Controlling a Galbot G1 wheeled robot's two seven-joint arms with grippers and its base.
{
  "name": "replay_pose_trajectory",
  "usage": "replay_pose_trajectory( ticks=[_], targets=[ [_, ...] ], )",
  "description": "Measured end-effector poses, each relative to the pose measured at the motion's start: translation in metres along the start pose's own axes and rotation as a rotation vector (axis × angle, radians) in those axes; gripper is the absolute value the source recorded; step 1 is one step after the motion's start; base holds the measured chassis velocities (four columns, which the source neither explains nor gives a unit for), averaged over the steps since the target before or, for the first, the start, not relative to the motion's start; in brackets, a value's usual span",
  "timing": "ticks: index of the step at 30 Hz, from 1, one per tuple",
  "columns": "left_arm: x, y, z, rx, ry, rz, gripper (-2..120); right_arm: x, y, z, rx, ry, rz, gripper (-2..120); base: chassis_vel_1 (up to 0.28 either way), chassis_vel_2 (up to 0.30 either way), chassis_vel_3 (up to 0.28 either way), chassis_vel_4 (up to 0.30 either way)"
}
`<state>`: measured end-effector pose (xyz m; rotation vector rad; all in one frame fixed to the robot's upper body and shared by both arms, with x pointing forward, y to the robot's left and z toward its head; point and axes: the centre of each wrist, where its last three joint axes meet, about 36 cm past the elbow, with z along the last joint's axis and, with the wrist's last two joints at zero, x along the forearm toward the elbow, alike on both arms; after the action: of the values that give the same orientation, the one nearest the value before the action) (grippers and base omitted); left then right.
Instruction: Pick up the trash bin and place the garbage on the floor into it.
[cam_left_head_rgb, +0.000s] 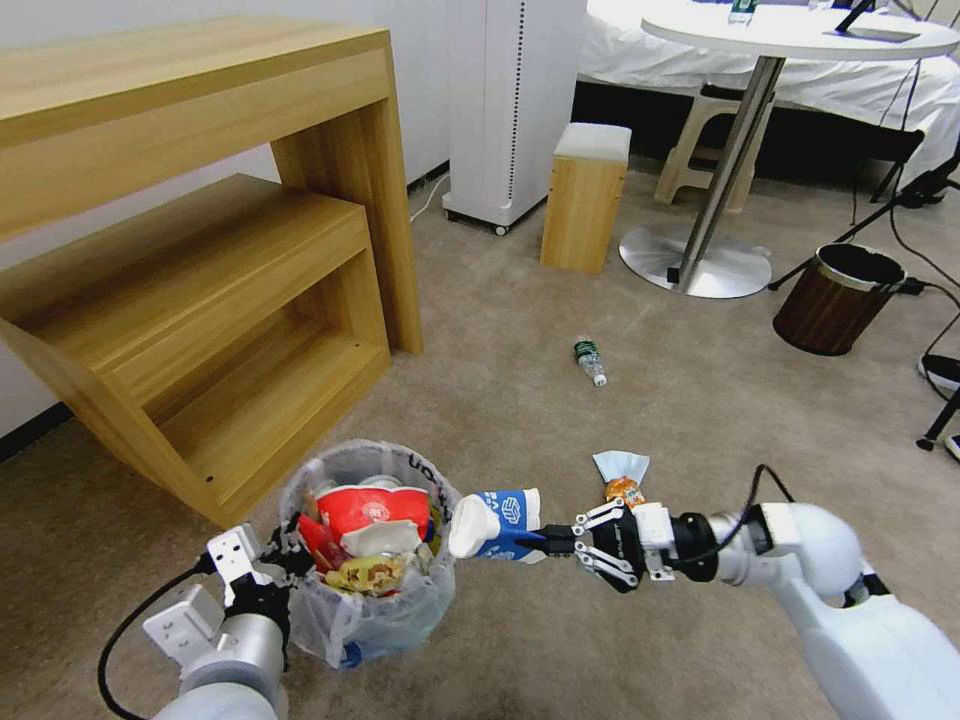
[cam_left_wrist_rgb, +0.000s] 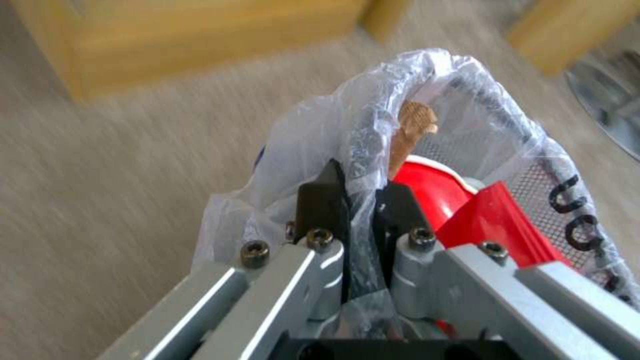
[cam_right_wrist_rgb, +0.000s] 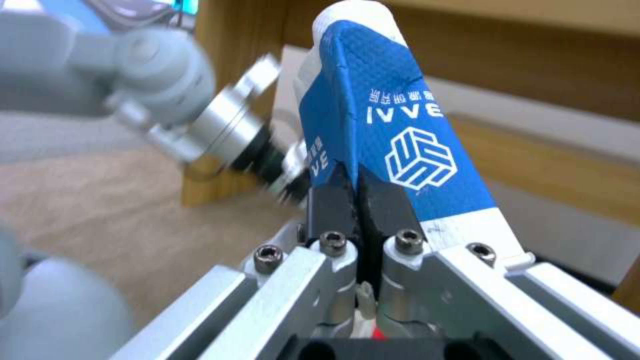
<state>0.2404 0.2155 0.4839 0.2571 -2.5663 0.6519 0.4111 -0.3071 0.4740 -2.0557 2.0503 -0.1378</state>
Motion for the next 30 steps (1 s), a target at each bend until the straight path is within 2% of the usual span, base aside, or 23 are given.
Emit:
replay_pose_trajectory(
  ticks=[2,5,11,16,18,20,21,23,24,26,28,30],
  targets=[
    [0.001,-0.003,0.003,0.037,0.057,0.037,3,-0.005,-0.003,-0.001,0.004,-0.025,0.041,0,0.0,0.0,0.0,0.0],
    [0.004,-0.005,0.001,0.065,0.087,0.065,3,-0.006,-0.006,0.003,-0.001,-0.03,0.083,0,0.0,0.0,0.0,0.0],
    [0.014,-0.017,-0.004,0.107,0.118,0.139,3,-0.003,-0.014,0.021,-0.033,-0.004,0.157,0,0.0,0.0,0.0,0.0],
    [0.022,-0.024,-0.006,0.111,0.121,0.164,3,-0.005,-0.015,0.03,-0.043,0.039,0.169,0,0.0,0.0,0.0,0.0],
    [0.024,-0.025,-0.005,0.108,0.129,0.167,3,-0.008,-0.016,0.034,-0.045,0.056,0.176,6,0.0,0.0,0.0,0.0],
    [0.026,-0.025,-0.002,0.105,0.14,0.165,3,-0.011,-0.016,0.038,-0.053,0.058,0.189,17,0.0,0.0,0.0,0.0],
    [0.026,-0.025,-0.002,0.105,0.14,0.165,3,-0.011,-0.016,0.038,-0.053,0.058,0.189,17,0.0,0.0,0.0,0.0],
    [0.027,-0.026,0.0,0.104,0.15,0.166,3,-0.015,-0.016,0.041,-0.062,0.059,0.189,28,0.0,0.0,0.0,0.0],
    [0.027,-0.026,0.0,0.104,0.15,0.166,3,-0.015,-0.016,0.041,-0.062,0.059,0.189,28,0.0,0.0,0.0,0.0],
    [0.027,-0.027,0.001,0.1,0.153,0.165,3,-0.017,-0.015,0.043,-0.067,0.062,0.185,39,0.0,0.0,0.0,0.0],
    [0.028,-0.027,0.001,0.099,0.153,0.164,3,-0.017,-0.015,0.043,-0.067,0.062,0.184,41,0.0,0.0,0.0,0.0],
    [0.028,-0.027,0.002,0.096,0.152,0.163,3,-0.016,-0.014,0.042,-0.067,0.063,0.181,52,0.0,0.0,0.0,0.0]
  ],
)
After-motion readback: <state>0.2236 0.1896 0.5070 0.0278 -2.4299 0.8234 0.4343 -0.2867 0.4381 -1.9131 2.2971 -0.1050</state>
